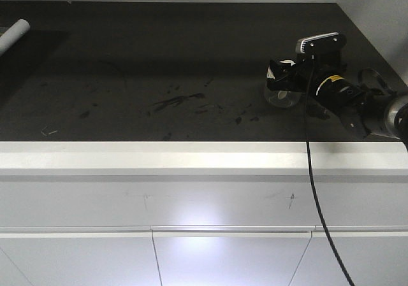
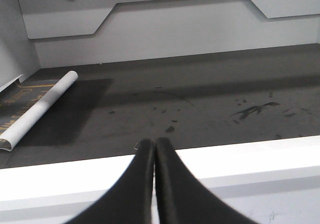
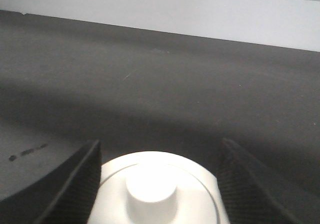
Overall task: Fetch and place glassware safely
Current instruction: 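Lower the right gripper over the white lid of the glass jar, then grip the jar lid with the right gripper and lift it out toward the robot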
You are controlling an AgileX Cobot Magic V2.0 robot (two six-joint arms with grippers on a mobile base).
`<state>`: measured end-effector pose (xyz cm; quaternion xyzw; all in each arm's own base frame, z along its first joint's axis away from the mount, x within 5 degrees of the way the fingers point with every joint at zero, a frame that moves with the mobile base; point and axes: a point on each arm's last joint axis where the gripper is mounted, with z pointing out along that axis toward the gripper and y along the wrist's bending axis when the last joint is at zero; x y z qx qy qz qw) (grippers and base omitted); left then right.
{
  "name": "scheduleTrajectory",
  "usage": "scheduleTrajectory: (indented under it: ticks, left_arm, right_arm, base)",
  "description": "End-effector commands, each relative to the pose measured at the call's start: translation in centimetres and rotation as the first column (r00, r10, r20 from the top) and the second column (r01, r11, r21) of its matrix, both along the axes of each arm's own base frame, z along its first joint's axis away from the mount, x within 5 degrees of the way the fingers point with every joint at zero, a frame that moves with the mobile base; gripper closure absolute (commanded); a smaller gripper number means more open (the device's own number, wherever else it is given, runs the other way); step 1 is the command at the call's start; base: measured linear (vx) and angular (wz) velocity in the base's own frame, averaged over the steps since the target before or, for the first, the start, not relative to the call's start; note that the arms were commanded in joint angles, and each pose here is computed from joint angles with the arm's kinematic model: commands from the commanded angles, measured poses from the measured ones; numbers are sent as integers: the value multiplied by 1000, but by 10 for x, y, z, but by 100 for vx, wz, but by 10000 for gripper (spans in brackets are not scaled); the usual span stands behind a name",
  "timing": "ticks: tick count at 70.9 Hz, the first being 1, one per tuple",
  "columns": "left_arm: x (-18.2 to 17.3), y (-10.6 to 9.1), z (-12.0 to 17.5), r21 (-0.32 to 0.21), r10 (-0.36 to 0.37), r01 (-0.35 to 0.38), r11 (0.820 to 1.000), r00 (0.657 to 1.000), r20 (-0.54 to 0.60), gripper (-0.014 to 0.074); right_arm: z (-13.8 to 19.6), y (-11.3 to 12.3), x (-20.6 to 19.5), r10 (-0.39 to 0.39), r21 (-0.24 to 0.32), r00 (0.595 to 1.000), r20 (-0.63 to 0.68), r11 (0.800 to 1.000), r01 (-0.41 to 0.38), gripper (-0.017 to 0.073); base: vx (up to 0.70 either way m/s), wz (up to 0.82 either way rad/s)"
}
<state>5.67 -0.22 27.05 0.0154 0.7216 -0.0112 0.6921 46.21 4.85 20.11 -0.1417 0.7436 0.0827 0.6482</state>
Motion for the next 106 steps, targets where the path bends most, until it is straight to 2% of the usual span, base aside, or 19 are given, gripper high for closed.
scheduleTrajectory:
  ticks: [1, 12, 20, 32, 46, 56, 67, 75, 83, 88, 99, 106]
  left_arm:
    - [0, 0, 13, -12, -2, 2, 1000, 997, 78, 601]
    - [0, 0, 13, -12, -2, 2, 1000, 997, 78, 601]
    - [0, 0, 13, -12, -2, 2, 1000, 997, 78, 601]
    - [0, 0, 13, -12, -2, 2, 1000, 997, 78, 601]
    - [0, 0, 13, -12, -2, 2, 1000, 997, 78, 601]
    - [0, 0, 13, -12, -2, 2, 1000, 997, 78, 601]
    - [0, 0, 13, -12, -2, 2, 1000, 997, 78, 601]
    - [0, 0, 13, -12, -2, 2, 1000, 997, 78, 601]
    - [0, 0, 13, -12, -2, 2, 1000, 997, 78, 601]
    - [0, 0, 13, -12, -2, 2, 1000, 997, 78, 601]
    - [0, 0, 13, -12, -2, 2, 1000, 997, 77, 601]
    - [0, 0, 13, -12, -2, 3, 1000, 997, 76, 601]
  right_arm:
    - [41, 1, -1, 6, 47, 989, 145, 999, -13, 109]
    - [40, 0, -1, 0, 40, 991, 130, 999, -6, 208]
    - [39, 0, -1, 0, 28, 992, 124, 1000, -3, 312]
    - [38, 1, -1, 16, -1, 992, 128, 1000, -16, 571]
    - [40, 1, -1, 19, -1, 990, 136, 1000, -19, 568]
    - [54, 1, -6, 20, 2, 986, 166, 1000, -20, 566]
    - [79, 1, -16, 17, 9, 981, 193, 1000, -19, 564]
    - [102, 2, -25, 25, 44, 975, 223, 998, -36, 563]
    - [122, 6, -36, 60, 24, 969, 241, 997, -67, 563]
    - [130, 9, -45, 75, 2, 969, 236, 997, -78, 563]
    - [132, 11, -82, 92, 33, 966, 241, 994, -103, 563]
    - [128, 11, -109, 114, 29, 963, 245, 992, -125, 563]
  base:
    - [0, 0]
    - [0, 0]
    - [0, 0]
    - [0, 0]
    - [0, 0]
    - [0, 0]
    - [0, 0]
    - [0, 0]
    - [0, 0]
    - [0, 0]
    - [0, 0]
    - [0, 0]
